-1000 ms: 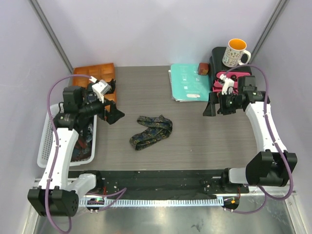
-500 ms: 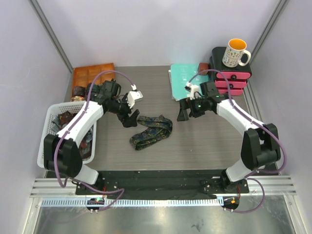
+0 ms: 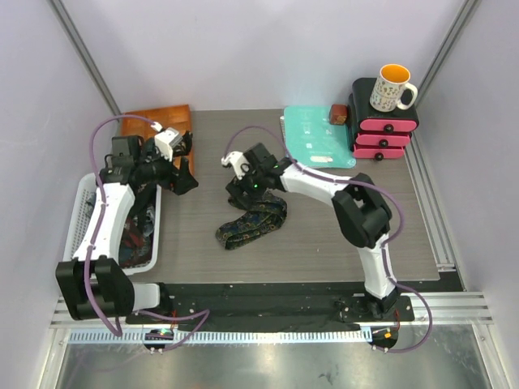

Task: Roll the ties
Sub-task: Place the tie at the center of the board, then flatten out the tie at the center of the board.

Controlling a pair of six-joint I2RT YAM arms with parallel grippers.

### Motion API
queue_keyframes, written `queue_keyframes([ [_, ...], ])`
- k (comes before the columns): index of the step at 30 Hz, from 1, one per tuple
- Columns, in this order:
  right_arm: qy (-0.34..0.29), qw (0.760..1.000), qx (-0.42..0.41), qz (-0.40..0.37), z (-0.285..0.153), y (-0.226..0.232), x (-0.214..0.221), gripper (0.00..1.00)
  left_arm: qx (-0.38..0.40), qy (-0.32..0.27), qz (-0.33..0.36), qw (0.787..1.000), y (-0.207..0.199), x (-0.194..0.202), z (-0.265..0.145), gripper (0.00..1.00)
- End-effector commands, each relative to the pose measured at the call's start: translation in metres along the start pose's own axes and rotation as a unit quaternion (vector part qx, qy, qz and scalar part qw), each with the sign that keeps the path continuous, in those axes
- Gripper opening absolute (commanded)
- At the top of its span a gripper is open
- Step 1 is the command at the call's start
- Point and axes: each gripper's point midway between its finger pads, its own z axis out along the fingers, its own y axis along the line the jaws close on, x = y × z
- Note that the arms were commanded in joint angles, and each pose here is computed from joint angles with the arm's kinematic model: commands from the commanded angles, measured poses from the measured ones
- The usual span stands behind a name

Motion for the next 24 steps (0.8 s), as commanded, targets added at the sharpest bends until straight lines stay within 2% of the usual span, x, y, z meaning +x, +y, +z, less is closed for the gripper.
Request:
queue_keyframes([
  [1,-0.028,0.998,0.012,-0.051,0.017,0.001,-0.028,0.85,-0.017,-0.026,-0.014,0.999,0.007,-0.005,-0.012,0.86],
  [6,-0.016,0.996,0.004,-0.089,0.037,0.007,-0.024,0.85,-0.019,-0.039,-0.017,0.999,0.006,-0.01,-0.02,0.86],
  [9,-0.009,0.995,-0.003,-0.103,0.042,0.016,-0.017,0.81,-0.024,-0.052,-0.011,0.998,0.005,-0.017,-0.023,0.87],
  [12,-0.011,0.993,0.001,-0.116,0.046,0.022,-0.012,0.69,-0.03,-0.057,-0.011,0.998,0.008,-0.021,-0.023,0.87],
  [13,-0.008,0.993,0.004,-0.114,0.048,0.022,-0.007,0.56,-0.032,-0.058,-0.011,0.998,0.009,-0.022,-0.024,0.87],
  [15,-0.016,0.994,0.016,-0.111,0.044,0.018,-0.012,0.43,-0.035,-0.059,-0.012,0.998,0.011,-0.025,-0.023,0.87],
  [16,-0.018,0.994,0.02,-0.107,0.041,0.015,-0.013,0.29,-0.036,-0.059,-0.015,0.997,0.011,-0.025,-0.023,0.87],
  [18,-0.04,0.994,0.024,-0.094,0.022,0.012,-0.028,0.19,-0.038,-0.066,-0.016,0.997,0.011,-0.03,-0.025,0.87],
  [19,-0.051,0.995,0.028,-0.082,0.012,0.004,-0.034,0.1,-0.037,-0.069,-0.018,0.997,0.011,-0.033,-0.026,0.87],
  [21,-0.099,0.993,0.029,-0.055,-0.027,0.002,-0.064,0.01,-0.036,-0.077,-0.019,0.996,0.009,-0.037,-0.027,0.87],
  [23,-0.142,0.99,0.021,-0.007,-0.065,-0.011,-0.085,0.01,-0.035,-0.083,-0.024,0.996,0.008,-0.041,-0.028,0.87],
  [24,-0.187,0.982,0.025,0.006,-0.106,-0.014,-0.107,0.01,-0.03,-0.086,-0.025,0.995,0.006,-0.043,-0.029,0.87],
])
